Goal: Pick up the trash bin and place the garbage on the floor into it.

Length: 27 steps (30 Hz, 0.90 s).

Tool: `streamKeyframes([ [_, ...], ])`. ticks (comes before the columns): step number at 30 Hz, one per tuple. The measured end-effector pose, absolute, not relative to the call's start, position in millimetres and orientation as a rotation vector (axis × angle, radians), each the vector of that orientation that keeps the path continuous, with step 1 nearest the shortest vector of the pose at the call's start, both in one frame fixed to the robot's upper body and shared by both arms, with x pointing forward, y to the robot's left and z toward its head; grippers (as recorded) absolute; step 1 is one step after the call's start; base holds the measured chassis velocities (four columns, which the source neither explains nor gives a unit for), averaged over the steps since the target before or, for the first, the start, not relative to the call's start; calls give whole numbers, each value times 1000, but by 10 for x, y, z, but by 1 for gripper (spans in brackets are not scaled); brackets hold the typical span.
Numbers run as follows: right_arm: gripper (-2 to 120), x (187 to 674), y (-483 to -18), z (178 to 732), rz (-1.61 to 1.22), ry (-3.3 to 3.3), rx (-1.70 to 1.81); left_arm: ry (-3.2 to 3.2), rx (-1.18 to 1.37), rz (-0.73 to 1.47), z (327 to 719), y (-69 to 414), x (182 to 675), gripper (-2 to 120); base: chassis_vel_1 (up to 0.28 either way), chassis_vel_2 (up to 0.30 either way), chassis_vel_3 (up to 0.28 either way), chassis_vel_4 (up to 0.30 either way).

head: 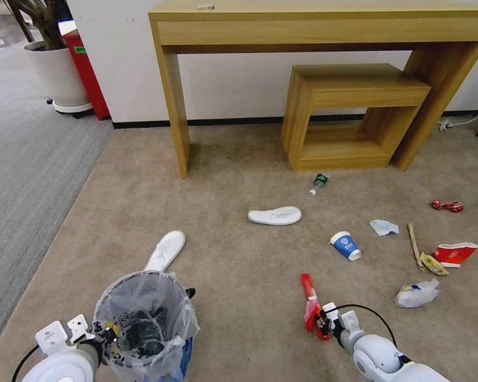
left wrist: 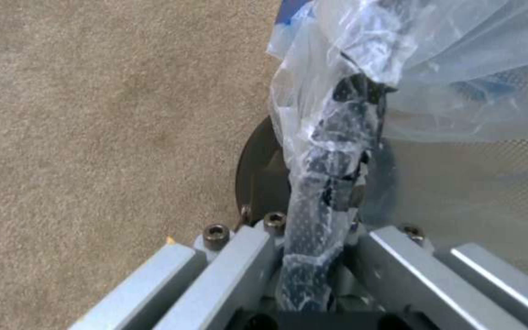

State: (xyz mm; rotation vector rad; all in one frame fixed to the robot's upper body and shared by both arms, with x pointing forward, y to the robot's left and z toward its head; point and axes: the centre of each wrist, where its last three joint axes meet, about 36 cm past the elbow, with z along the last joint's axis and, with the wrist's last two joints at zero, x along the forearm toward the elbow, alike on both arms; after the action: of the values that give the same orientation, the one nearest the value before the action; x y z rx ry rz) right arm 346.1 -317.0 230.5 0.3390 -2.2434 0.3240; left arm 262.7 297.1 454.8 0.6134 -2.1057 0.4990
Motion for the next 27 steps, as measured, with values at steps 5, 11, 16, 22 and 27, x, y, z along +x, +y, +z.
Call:
streamKeyframes([
  [5, 0, 3453, -3178, 2307, 324, -2249, 335, -2106, 612, 500, 4544, 2966, 2630, 0, 0, 0, 0, 0],
  [11, 0, 3417, -3194, 2292, 319, -2266, 333, -2106, 610, 498, 4541, 2965, 2634, 0, 0, 0, 0, 0],
  [16, 0, 3390, -3237, 2297, 321, -2302, 337, -2103, 611, 490, 4526, 2978, 2637, 0, 0, 0, 0, 0],
  [22, 0, 3382, -3289, 2334, 320, -2337, 343, -2102, 612, 485, 4516, 2978, 2638, 0, 0, 0, 0, 0],
  [27, 0, 3482, -3465, 2527, 314, -2444, 396, -2103, 602, 473, 4525, 2973, 2623, 0, 0, 0, 0, 0],
])
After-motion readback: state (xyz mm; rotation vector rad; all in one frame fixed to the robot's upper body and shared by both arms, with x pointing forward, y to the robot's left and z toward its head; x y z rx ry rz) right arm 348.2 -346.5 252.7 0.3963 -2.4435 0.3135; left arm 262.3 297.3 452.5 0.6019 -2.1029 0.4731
